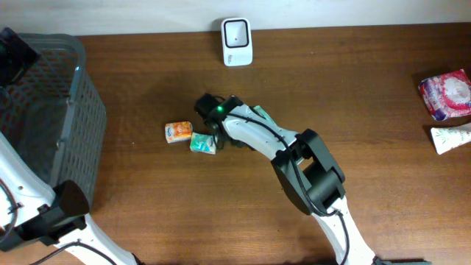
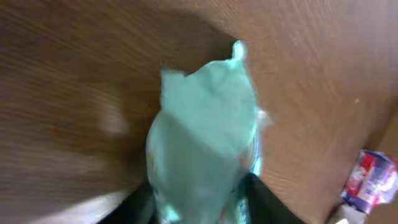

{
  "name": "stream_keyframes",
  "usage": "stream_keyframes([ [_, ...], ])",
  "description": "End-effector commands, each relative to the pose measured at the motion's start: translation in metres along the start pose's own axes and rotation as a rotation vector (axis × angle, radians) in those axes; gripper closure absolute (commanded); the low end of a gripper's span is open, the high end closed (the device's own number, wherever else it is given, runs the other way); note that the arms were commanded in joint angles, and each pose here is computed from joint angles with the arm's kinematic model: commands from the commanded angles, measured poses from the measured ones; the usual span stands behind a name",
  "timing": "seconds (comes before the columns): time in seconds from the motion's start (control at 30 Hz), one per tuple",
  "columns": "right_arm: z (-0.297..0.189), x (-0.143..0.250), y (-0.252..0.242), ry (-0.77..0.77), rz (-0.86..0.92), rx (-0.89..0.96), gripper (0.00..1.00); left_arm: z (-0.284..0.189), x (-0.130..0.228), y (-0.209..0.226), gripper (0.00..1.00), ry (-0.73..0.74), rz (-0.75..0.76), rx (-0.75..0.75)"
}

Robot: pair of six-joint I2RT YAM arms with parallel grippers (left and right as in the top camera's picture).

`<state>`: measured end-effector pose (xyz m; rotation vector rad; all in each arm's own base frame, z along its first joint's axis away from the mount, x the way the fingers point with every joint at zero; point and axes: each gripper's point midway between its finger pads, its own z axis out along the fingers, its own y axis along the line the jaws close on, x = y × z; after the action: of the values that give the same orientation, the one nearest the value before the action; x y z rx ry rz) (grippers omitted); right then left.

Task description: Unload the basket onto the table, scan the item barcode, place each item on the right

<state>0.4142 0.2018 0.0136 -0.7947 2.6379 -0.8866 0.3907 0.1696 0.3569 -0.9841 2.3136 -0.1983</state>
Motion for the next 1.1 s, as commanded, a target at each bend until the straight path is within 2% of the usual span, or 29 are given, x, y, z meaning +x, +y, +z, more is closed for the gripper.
stream_keyframes([
  [0.0,0.013,0.01,0.002,0.043,0.022,-0.057,0.95,-0.008,-0.001,-0.002,0.01,-0.018,0.002,0.01],
  [0.13,-0.018,-0.015,-0.012,0.044,0.136,-0.356,0.96,-0.008,-0.001,-0.002,0.01,-0.018,0.002,0.01],
  [0.17,-0.032,-0.024,-0.016,0.032,0.183,-0.486,0.96,-0.008,-0.001,-0.002,0.01,-0.018,0.002,0.01],
  [0.23,-0.063,-0.041,-0.018,-0.031,0.221,-0.884,0.96,-0.008,-0.001,-0.002,0.01,-0.018,0.002,0.01],
  [0.27,-0.066,-0.041,-0.026,-0.034,0.28,-1.081,0.96,-0.008,-0.001,-0.002,0.01,-0.018,0.002,0.01],
  [0.37,-0.041,-0.023,-0.041,0.022,0.403,-1.29,0.96,-0.008,-0.001,-0.002,0.01,-0.018,0.002,0.01],
  [0.43,-0.008,-0.007,-0.042,0.055,0.491,-1.356,0.96,-0.008,-0.001,-0.002,0.01,-0.018,0.002,0.01],
  [0.47,0.001,-0.003,-0.048,0.06,0.517,-1.354,0.88,-0.008,-0.001,-0.002,0.01,-0.018,0.002,0.01],
  [0.5,0.009,0.001,-0.062,0.066,0.566,-1.348,0.71,-0.008,-0.001,-0.002,0.01,-0.018,0.002,0.01],
  [0.57,0.014,0.008,-0.092,0.076,0.633,-1.338,0.54,-0.008,-0.001,-0.002,0.01,-0.018,0.002,0.01],
  [0.63,0.014,0.012,-0.107,0.074,0.655,-1.334,0.42,-0.008,-0.001,-0.002,0.01,-0.018,0.002,0.01],
  [0.67,0.016,0.015,-0.113,0.057,0.644,-1.332,0.28,-0.008,-0.001,-0.002,0.01,-0.018,0.002,0.01],
  [0.87,0.004,0.013,-0.1,0.046,0.574,-1.358,0.24,-0.008,-0.001,-0.002,0.01,-0.018,0.002,0.01],
  [0.93,-0.01,0.005,-0.097,0.018,0.578,-1.436,0.17,-0.008,-0.001,-0.002,0.01,-0.018,0.002,0.01],
  [1.0,-0.028,-0.004,-0.1,-0.028,0.596,-1.551,0.16,-0.008,-0.001,-0.002,0.01,-0.018,0.002,0.01],
  [1.07,-0.034,-0.006,-0.098,-0.033,0.593,-1.577,0.15,-0.008,-0.001,-0.002,0.01,-0.018,0.002,0.01],
])
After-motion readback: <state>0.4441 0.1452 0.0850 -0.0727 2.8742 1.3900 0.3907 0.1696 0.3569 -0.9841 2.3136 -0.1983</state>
